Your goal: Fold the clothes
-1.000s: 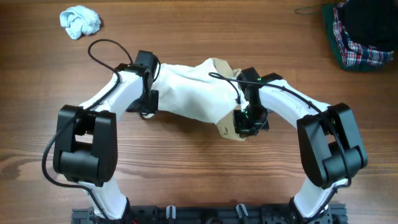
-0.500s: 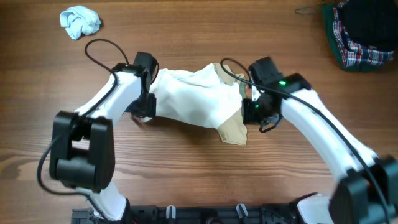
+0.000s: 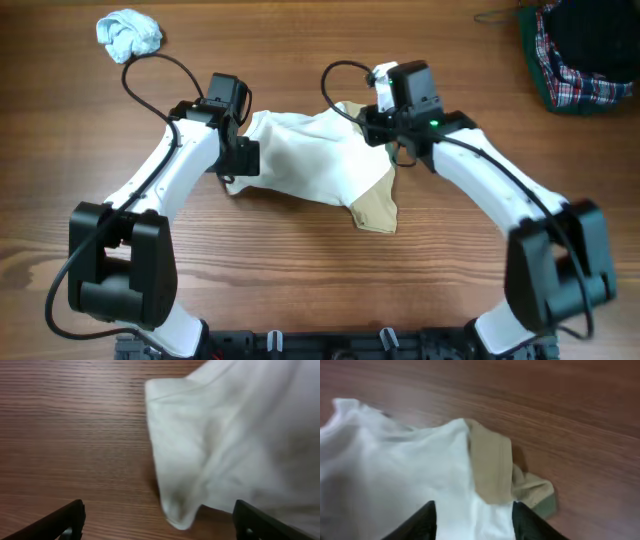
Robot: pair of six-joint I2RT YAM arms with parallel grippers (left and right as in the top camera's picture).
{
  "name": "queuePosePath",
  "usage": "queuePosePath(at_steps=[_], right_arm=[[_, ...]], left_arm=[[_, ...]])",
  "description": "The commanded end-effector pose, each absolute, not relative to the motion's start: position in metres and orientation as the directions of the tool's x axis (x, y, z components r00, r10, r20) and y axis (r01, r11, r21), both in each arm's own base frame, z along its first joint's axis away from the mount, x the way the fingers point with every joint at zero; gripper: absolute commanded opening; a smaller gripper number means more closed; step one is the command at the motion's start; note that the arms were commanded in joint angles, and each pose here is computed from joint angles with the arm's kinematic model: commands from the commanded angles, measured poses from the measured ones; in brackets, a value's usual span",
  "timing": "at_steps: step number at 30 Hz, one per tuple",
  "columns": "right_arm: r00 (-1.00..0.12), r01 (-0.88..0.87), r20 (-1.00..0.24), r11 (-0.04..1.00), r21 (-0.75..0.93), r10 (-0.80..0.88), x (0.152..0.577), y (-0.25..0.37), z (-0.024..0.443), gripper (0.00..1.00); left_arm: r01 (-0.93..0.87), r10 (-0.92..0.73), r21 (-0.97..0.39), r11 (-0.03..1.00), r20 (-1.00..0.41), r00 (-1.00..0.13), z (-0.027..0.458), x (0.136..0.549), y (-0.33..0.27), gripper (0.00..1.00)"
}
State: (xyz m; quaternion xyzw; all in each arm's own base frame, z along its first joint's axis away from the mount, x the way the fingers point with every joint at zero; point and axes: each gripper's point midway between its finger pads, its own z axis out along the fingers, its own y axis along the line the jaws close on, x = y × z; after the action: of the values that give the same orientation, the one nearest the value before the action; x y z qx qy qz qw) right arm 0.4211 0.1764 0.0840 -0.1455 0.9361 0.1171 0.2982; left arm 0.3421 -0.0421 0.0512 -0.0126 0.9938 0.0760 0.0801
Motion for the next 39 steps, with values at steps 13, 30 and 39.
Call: queuePosePath(at_steps=[13,30,39], right_arm=[[-0.824,-0.353,-0.537,0.905,0.236,-0.182,0.442,0.171,0.01,0.38],[-0.629,-0.271,-0.767,0.961,0.057,-0.131,0.523,0.135,0.073,0.04],[-0.602,-0.187,-0.78,0.98,-0.07,-0.171,0.536,0.092,0.078,1.0]], left_arm=[[-0.043,-0.024,0.092,0.995,-0.202,-0.979,0.054,0.35,-0.051,0.89],[-0.044,-0.024,0.091,0.995,-0.205,-0.978,0.054,0.351,-0.051,0.89],[-0.044,-0.024,0.091,0.995,-0.205,-0.978,0.054,0.351,-0.051,0.88]])
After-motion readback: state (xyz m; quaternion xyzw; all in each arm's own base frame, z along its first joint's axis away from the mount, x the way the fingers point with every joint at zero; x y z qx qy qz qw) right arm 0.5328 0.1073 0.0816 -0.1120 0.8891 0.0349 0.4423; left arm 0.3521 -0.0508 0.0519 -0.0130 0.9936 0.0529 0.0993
